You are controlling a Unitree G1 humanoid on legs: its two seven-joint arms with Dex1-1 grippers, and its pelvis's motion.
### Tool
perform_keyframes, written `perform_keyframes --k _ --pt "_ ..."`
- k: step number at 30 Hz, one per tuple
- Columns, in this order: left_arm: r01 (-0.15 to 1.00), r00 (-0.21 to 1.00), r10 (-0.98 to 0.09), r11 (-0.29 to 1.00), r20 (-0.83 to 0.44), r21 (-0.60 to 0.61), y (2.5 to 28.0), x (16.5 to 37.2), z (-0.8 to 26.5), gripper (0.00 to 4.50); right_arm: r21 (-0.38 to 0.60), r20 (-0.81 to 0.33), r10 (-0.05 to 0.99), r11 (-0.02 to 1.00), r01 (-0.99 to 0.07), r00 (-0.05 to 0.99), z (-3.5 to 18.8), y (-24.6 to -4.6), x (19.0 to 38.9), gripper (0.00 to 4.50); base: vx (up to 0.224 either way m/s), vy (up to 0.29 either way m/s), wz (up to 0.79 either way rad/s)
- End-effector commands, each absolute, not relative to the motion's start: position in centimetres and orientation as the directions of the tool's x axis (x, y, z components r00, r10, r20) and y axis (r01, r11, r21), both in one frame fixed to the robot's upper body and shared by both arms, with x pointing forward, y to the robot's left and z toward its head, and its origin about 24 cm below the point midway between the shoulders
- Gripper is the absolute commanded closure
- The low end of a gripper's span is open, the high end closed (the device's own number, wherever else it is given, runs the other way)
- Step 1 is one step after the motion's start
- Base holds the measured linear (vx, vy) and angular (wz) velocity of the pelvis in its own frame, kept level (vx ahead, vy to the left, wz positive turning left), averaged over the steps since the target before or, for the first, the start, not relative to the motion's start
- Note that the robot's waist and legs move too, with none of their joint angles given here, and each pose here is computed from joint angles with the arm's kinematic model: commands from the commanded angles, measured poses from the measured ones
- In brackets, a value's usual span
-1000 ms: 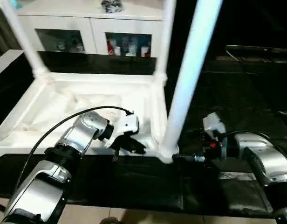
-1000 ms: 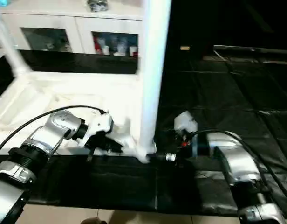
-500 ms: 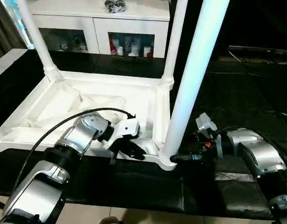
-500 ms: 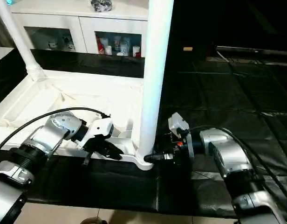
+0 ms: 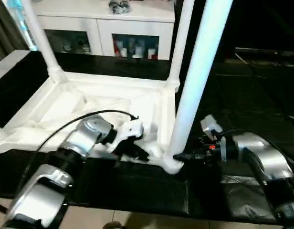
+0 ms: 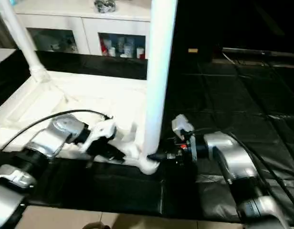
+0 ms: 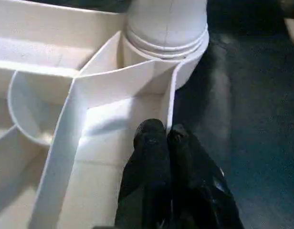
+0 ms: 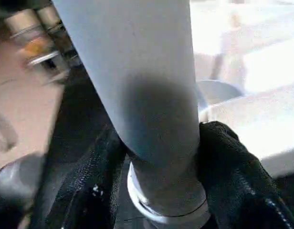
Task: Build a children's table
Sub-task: Rotate leg to tighten
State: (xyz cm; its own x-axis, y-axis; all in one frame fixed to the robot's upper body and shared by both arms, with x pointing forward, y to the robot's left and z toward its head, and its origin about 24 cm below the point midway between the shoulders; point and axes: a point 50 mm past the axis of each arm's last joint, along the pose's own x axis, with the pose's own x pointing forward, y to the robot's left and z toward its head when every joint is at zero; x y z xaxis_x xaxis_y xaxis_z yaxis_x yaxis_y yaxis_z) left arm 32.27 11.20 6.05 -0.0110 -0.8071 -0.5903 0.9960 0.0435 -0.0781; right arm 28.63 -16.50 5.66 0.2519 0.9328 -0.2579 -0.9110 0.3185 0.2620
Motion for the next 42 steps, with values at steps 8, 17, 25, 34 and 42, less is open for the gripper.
perform_keyframes --k 8,17,25,34,42 --pt "0.898 0.38 -0.809 0.44 -0.449 -0.032 7.5 35.1 7.5 4.5 0.336 -0.223 0.794 0.607 -0.72 0.565 4.1 -10.1 30.8 2.47 0.0 0.0 0.0" --pt "0.798 0.563 -0.717 0.601 -0.411 0.045 5.4 36.3 8.2 4.5 0.274 -0.277 0.613 0.789 -0.55 0.74 4.0 -8.1 33.4 2.48 0.0 0.0 0.0" --pt "0.836 0.508 -0.736 0.547 -0.448 0.05 6.0 35.8 7.6 4.5 0.267 -0.184 0.626 0.774 -0.574 0.758 4.4 -9.4 33.0 1.37 0.0 0.0 0.0" --pt "0.928 0.34 -0.777 0.369 -0.529 0.054 8.3 34.8 6.8 4.5 0.14 -0.163 0.741 0.671 -0.728 0.651 5.3 -15.8 30.9 0.59 0.0 0.0 0.0" --pt "0.988 0.15 -0.796 0.145 -0.586 0.056 10.0 33.5 6.3 4.5 0.039 -0.222 0.863 0.473 -0.88 0.454 7.1 -19.2 29.1 0.16 0.0 0.0 0.0"
